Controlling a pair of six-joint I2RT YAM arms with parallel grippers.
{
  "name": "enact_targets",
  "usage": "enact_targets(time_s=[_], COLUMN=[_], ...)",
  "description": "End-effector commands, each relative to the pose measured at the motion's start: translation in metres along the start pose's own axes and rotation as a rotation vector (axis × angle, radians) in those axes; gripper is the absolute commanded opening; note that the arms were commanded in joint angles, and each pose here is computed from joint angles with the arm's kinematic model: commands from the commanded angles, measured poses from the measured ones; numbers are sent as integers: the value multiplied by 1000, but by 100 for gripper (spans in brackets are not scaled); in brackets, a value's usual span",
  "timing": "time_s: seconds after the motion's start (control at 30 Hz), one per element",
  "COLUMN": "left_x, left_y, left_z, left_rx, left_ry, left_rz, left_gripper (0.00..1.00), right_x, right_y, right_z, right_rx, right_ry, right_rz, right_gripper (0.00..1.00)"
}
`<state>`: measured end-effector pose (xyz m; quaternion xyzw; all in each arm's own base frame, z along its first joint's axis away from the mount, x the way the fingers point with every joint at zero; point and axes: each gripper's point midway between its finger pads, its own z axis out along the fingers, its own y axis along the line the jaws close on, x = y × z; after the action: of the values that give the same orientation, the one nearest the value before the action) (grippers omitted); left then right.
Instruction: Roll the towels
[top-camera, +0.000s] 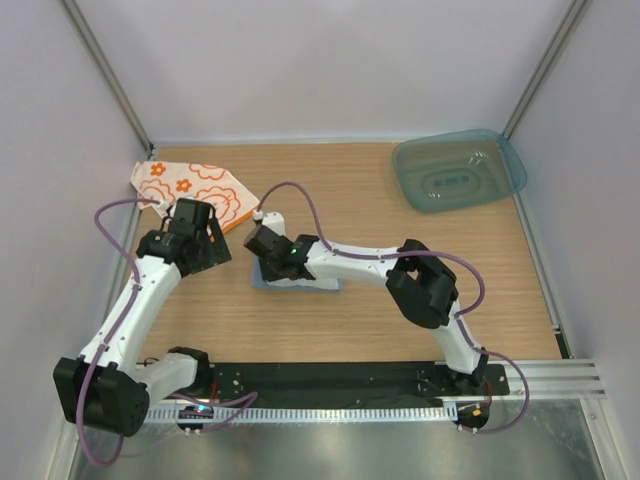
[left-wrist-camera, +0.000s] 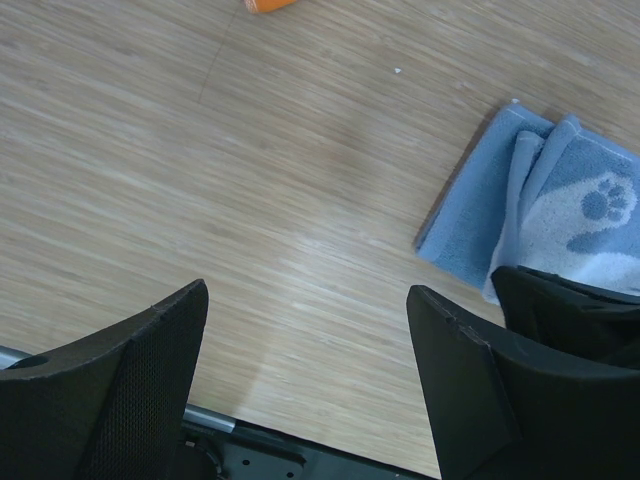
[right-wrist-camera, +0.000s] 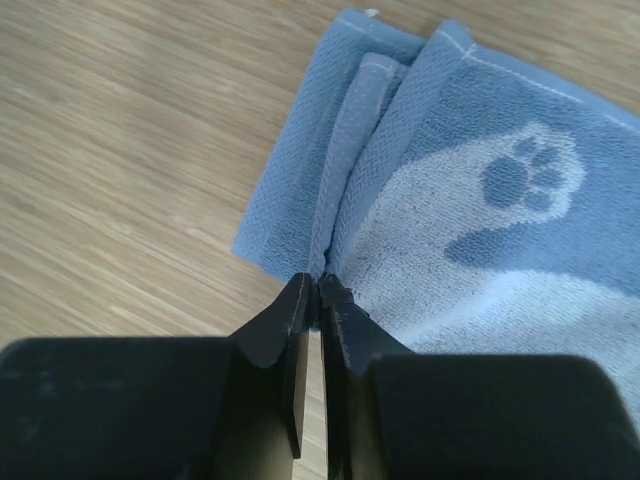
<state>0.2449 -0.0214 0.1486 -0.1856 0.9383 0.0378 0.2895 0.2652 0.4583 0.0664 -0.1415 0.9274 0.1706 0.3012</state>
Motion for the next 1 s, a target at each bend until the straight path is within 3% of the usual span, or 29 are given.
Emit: enact_targets(time_s=[0.0,0.03,0.13,0.33,0.53,0.73,0.77,0.83,0.87,0.97], left_x=[-5,-6,-6,-6,-9,-5,-6,-1,0,1], left_y=[1,0,2,4,7,-1,-6,-18,-24,-44], left_z=[-2,-2,-2,-1,-2,4,7,11,16,22], left_rx=[-3,-1,-9,-28,-45,-29,-15,31,46,79], left_ry=[-33,-36,-35,-34,-48,-1,7,42,56,75], left_rz=[2,2,2,2,-4,-8,-15,-38,-45,-48], left_gripper=[82,82,82,82,82,81,80,79,78,77], right_x=[-1,3,5,-30,-64,-59,-34,-40,-15,5], right_y=[22,22,28,35,27,-45,-73,-111,-138,-177], right_z=[8,13,17,-7,-61,-119,-110,-125,-115,-109], right_rx=[-62,-63,-81,-84,-88,-8,40,55,94,70], right_ry=[-46,-38,-39,-119,-198,-257,-213,-242,-192,-137], right_rz=[29,24,16,-17,-8,125,136,245,267,366], right_gripper=[16,28,41,61,76,80,79,76,73,63])
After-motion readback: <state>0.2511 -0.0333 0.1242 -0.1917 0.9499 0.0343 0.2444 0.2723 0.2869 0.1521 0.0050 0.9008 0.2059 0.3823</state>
